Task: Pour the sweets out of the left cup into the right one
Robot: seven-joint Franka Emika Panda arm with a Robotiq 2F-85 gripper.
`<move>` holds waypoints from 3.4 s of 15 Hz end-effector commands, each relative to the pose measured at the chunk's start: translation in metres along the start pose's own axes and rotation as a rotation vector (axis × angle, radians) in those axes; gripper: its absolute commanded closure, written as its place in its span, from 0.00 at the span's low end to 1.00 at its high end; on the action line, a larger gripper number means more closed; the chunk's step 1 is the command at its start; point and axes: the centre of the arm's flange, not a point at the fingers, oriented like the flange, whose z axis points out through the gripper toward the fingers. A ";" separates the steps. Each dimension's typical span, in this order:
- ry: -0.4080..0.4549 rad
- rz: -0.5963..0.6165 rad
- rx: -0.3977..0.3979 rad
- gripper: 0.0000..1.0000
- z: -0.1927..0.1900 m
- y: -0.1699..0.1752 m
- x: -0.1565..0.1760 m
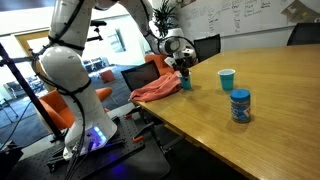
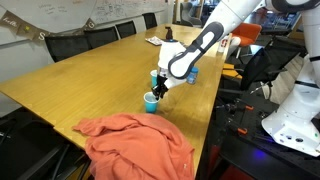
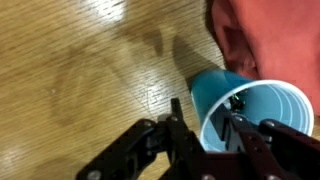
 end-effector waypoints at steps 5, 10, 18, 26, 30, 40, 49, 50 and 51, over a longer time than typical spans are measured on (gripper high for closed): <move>0.014 -0.020 0.021 1.00 -0.002 -0.006 0.009; 0.060 -0.022 0.018 0.99 -0.050 -0.002 0.025; 0.044 -0.101 -0.027 0.99 -0.149 0.044 0.070; 0.008 -0.040 -0.253 0.99 -0.194 0.133 0.098; 0.039 -0.022 -0.397 0.99 -0.193 0.167 0.112; 0.180 -0.016 -0.771 0.99 -0.134 0.170 0.159; 0.273 0.039 -0.874 0.99 -0.095 0.118 0.181; 0.280 0.030 -0.898 0.99 -0.092 0.112 0.181; 0.286 0.019 -0.922 0.99 -0.089 0.106 0.181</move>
